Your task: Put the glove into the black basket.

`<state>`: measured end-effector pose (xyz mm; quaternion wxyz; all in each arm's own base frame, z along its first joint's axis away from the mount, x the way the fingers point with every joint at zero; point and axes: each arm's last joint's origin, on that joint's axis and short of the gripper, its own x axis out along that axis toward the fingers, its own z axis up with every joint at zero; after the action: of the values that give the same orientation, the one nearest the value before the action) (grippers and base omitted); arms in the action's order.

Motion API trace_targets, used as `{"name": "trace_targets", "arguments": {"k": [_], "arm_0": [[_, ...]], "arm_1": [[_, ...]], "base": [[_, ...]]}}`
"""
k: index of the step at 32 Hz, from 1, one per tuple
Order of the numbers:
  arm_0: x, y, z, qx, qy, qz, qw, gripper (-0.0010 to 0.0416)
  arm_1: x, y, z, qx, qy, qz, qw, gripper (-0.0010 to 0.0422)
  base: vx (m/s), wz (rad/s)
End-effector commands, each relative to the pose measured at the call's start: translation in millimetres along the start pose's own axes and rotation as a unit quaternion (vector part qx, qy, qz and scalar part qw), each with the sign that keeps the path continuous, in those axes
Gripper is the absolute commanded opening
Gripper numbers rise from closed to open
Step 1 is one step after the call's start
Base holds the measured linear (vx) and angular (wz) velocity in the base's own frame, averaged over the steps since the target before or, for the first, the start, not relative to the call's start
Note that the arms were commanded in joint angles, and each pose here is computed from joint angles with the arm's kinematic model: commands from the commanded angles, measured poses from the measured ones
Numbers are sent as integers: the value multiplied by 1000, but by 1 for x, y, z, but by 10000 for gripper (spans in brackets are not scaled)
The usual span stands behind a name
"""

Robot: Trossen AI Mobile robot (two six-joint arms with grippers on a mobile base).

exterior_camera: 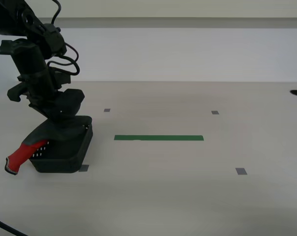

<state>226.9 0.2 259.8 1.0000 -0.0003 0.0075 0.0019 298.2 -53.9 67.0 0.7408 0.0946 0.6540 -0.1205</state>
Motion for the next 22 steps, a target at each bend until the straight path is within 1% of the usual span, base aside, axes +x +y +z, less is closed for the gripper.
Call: {"name": "trace_targets", "arguments": {"k": [1,3,5,7,8,10,11,12,14,17,18,19,20,21,22], "arm_0": [[0,0,1,0,-2,0,1000,1],[0,0,1,0,-2,0,1000,1],[0,0,1,0,-2,0,1000,1],[0,0,1,0,-2,0,1000,1],[0,0,1,0,-2,0,1000,1],[0,0,1,0,-2,0,1000,1],[0,0,1,0,-2,0,1000,1],[0,0,1,0,-2,0,1000,1],[0,0,1,0,-2,0,1000,0],[0,0,1,0,-2,0,1000,1],[0,0,1,0,-2,0,1000,1],[0,0,1,0,-2,0,1000,1],[0,0,1,0,-2,0,1000,1],[0,0,1,0,-2,0,1000,1],[0,0,1,0,-2,0,1000,1]], "arm_1": [[-1,3,2,-2,-4,19,1000,0],[-1,5,2,-4,-3,19,1000,9],[-1,5,2,-5,-3,19,1000,45],[-1,5,2,-5,-3,19,1000,91],[-1,5,2,-5,-3,19,1000,103],[-1,5,2,-5,-3,18,1000,171],[-1,5,2,-5,-3,18,1000,179],[-1,5,2,-5,-3,18,1000,202],[-1,5,2,-5,-3,18,1000,210],[-2,4,3,-9,-4,8,1000,203],[-4,4,5,-10,-5,0,1000,184],[-6,4,9,-10,-6,0,1000,137],[-7,4,10,-10,-6,0,1000,119],[-8,4,11,-10,-8,0,1000,65],[-8,4,12,-9,-7,0,1000,45]], "base": [[0,0],[0,0],[0,0],[0,0],[0,0],[0,0],[0,0],[0,0],[0,0],[0,0],[0,0],[0,0],[0,0],[0,0],[0,0]]}}
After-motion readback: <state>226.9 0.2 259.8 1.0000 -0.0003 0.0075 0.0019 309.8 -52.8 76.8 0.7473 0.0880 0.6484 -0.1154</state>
